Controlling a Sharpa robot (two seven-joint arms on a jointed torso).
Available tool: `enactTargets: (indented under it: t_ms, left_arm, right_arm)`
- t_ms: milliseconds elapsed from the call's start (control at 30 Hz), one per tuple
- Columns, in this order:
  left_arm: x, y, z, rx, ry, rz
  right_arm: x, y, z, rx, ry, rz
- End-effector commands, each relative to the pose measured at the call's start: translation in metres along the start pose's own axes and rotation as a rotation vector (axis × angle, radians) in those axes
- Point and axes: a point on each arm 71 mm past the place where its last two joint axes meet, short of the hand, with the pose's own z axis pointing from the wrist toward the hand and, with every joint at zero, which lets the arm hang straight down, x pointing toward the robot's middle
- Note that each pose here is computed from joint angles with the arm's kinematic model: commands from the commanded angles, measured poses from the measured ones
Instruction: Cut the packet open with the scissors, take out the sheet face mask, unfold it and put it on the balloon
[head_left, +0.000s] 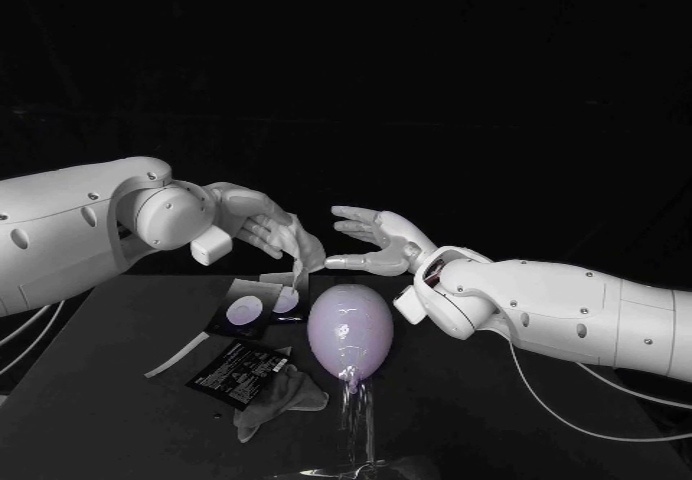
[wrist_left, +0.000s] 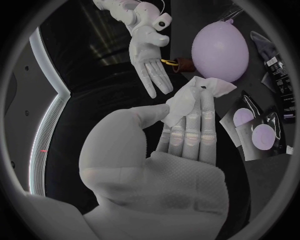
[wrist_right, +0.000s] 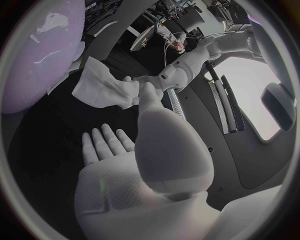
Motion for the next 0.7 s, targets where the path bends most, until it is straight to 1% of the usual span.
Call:
enactTargets:
  t_ms: [33,167,400,533,700]
  left_arm:
    - [-0.0034,-0.0075,0.0009,0.074,-0.114,-0.120]
    - [0.0020,-0.0103,0.0040,0.079,-0.115,-0.131]
    - [0.0120,-0.0138,0.0078,0.073,-0.078,-0.121]
    - [0.0157,-0.0157,0.0091,0.076,-0.068,-0.121]
    - [0.0185,-0.0181,0.0104,0.086,-0.074,-0.126]
  right_arm:
    - [0.003,0.004,0.003,-0.043,-0.012,-0.058]
    - [0.010,0.006,0.007,-0.049,-0.023,-0.073]
    - [0.019,0.005,0.015,-0.026,-0.025,-0.079]
    - [0.023,0.004,0.019,-0.009,-0.029,-0.070]
    - [0.024,0.002,0.024,0.011,-0.051,-0.054]
